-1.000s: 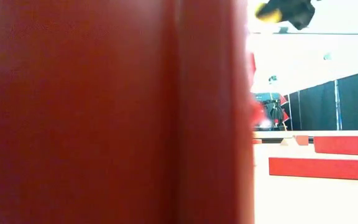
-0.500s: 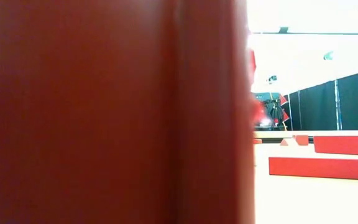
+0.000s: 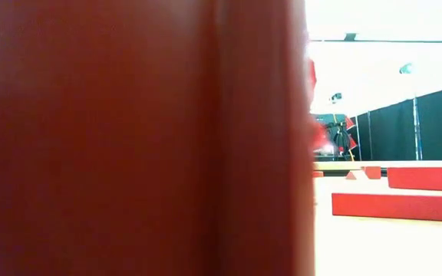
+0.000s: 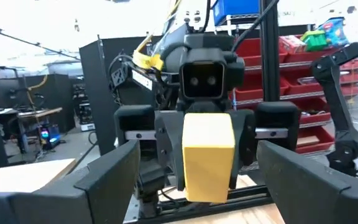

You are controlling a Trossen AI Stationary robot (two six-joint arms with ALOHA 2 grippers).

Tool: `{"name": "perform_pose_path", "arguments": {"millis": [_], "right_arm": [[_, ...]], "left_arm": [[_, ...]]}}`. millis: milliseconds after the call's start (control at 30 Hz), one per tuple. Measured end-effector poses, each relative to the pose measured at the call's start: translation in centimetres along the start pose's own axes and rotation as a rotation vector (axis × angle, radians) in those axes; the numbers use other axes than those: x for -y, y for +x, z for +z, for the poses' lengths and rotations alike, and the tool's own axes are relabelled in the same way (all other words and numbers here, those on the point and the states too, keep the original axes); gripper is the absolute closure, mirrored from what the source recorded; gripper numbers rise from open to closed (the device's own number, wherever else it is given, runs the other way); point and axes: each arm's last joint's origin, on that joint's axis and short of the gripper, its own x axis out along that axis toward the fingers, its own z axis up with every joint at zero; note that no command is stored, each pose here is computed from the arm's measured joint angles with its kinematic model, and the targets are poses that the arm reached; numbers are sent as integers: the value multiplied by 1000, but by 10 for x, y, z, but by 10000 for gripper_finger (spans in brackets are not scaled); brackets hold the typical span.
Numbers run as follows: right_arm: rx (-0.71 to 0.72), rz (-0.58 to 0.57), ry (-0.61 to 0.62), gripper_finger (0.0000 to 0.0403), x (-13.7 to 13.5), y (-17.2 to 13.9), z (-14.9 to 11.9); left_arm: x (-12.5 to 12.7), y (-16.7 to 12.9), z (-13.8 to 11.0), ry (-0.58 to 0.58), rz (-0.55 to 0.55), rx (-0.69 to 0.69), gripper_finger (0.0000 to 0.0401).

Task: Sort blocks

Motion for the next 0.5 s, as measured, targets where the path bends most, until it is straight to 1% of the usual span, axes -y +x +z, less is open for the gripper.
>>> {"name": "perform_pose_path", "arguments": {"millis": [133,267,433,500], "right_arm": [[-3,37,-3,291,1,12,-5],[-9,40,1,291,5,24,-10],[21,97,25,291,8,36,-10],[31,103,31,291,10,38,-10]], "left_arm": [[-1,3,-3,-15,0,-1,91],[-1,5,-2,-16,-27,8,92],[0,5,-1,-19,-35,11,92],[0,5,-1,-19,-36,8,92]]}}
